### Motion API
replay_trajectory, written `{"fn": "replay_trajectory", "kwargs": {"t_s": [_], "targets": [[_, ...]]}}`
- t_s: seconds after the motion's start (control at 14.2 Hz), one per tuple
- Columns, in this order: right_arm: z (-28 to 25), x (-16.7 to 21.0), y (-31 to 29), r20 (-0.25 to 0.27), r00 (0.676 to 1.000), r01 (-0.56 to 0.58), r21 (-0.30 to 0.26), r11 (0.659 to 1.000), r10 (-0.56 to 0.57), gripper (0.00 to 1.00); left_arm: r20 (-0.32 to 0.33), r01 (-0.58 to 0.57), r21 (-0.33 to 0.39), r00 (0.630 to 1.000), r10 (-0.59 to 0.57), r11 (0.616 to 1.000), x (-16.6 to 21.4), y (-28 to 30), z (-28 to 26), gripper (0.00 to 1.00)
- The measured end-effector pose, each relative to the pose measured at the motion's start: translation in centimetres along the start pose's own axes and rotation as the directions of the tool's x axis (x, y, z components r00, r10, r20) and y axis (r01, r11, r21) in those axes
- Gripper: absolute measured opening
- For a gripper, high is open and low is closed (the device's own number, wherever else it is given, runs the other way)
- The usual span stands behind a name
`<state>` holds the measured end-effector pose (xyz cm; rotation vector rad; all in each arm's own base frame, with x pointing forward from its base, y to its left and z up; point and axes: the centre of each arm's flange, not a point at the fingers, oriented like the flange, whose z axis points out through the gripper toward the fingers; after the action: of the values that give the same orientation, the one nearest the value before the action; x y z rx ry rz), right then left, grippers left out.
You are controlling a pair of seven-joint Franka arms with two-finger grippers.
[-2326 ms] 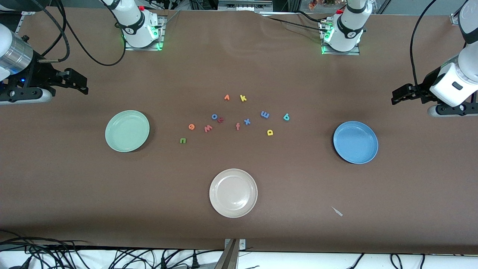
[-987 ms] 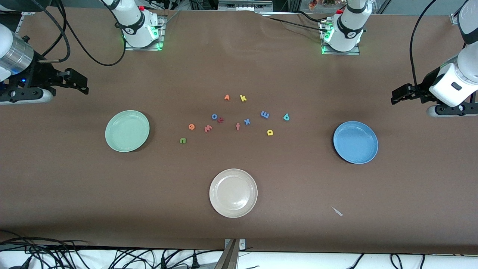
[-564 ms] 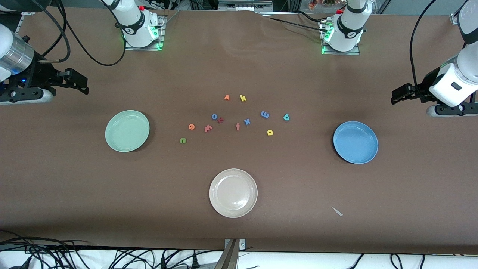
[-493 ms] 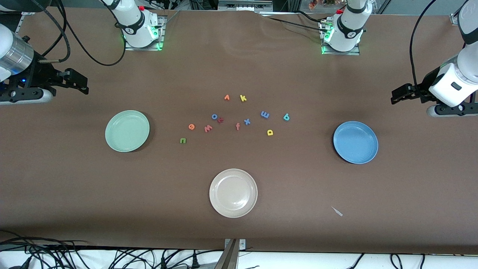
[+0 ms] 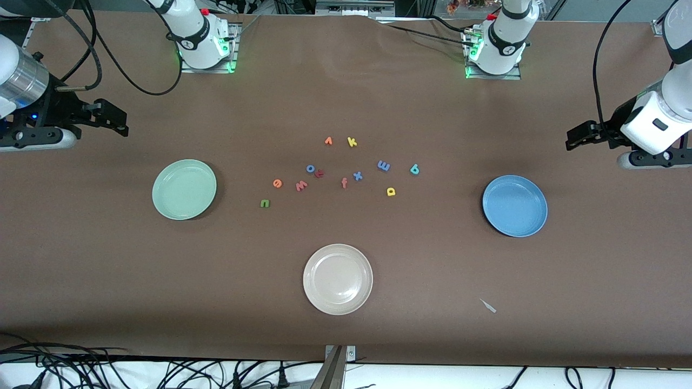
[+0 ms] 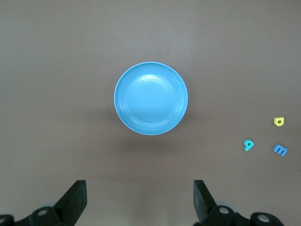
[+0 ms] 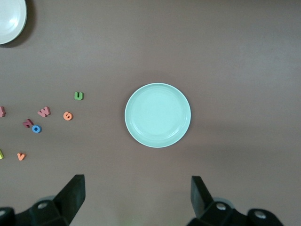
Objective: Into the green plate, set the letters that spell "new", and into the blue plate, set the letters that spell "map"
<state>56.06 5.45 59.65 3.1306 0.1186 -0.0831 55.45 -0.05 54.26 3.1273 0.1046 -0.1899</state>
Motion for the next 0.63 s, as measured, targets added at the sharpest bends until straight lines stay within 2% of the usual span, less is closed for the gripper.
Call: {"fn": "replay_trajectory", "kwargs": {"t_s": [0.35,0.63], "targets": [[0.1,0.0,0.0,0.001,1.0,0.0,0.0,1.0,0.0,1.0,0.011,0.002,0.0,1.0,-0.002,1.0,-0.1,-0.1,0.1,1.0],[0.1,0.0,0.0,0.002,1.0,0.0,0.0,1.0,0.0,1.0,-0.013,0.005,-0.001,1.0,-0.005,1.0,-0.1,-0.3,-1.1,1.0]]}}
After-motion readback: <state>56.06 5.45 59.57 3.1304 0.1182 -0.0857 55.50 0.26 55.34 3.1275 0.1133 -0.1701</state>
